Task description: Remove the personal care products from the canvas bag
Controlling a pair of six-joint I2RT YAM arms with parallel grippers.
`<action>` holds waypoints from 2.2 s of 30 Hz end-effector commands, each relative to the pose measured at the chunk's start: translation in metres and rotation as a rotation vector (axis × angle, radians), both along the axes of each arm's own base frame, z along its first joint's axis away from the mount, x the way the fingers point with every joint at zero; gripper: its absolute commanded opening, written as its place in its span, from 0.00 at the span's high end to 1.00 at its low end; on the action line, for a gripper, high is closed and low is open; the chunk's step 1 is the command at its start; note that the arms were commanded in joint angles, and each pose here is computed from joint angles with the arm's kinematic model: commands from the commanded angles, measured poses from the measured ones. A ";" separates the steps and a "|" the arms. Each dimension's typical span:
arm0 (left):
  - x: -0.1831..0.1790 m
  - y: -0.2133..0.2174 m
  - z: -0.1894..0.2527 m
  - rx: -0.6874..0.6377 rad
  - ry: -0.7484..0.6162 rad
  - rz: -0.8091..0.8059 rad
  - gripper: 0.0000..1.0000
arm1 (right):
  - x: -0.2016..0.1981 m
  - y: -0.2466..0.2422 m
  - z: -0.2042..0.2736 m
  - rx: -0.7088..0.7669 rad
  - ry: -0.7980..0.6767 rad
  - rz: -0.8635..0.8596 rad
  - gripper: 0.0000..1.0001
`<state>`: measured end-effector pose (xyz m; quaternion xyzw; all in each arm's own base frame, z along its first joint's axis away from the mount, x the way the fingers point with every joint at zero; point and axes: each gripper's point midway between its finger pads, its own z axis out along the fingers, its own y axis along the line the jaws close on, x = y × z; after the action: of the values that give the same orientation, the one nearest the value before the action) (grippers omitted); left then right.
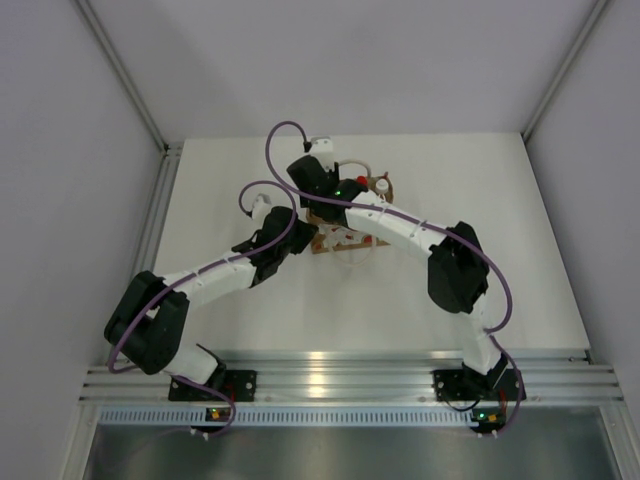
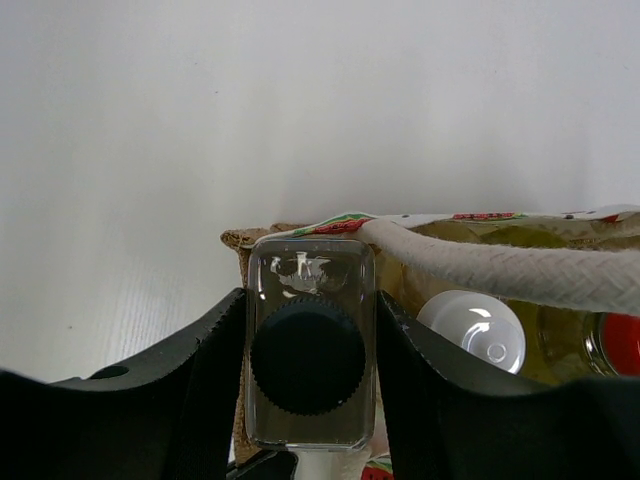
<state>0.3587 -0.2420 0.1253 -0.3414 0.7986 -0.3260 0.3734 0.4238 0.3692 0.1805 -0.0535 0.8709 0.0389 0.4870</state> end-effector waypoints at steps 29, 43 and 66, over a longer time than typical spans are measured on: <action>-0.016 0.011 -0.036 0.095 0.093 -0.023 1.00 | -0.034 0.023 0.162 0.305 -0.229 0.171 1.00; -0.014 0.014 -0.009 0.096 0.043 -0.030 1.00 | -0.020 0.028 0.073 0.243 -0.067 0.184 0.83; -0.008 0.016 0.002 0.078 0.058 0.008 1.00 | -0.013 0.015 0.039 0.197 0.032 0.205 0.46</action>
<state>0.3487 -0.2362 0.1346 -0.3331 0.8101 -0.3138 0.3665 0.4003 0.3700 0.1992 -0.0915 0.8741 0.1488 0.4533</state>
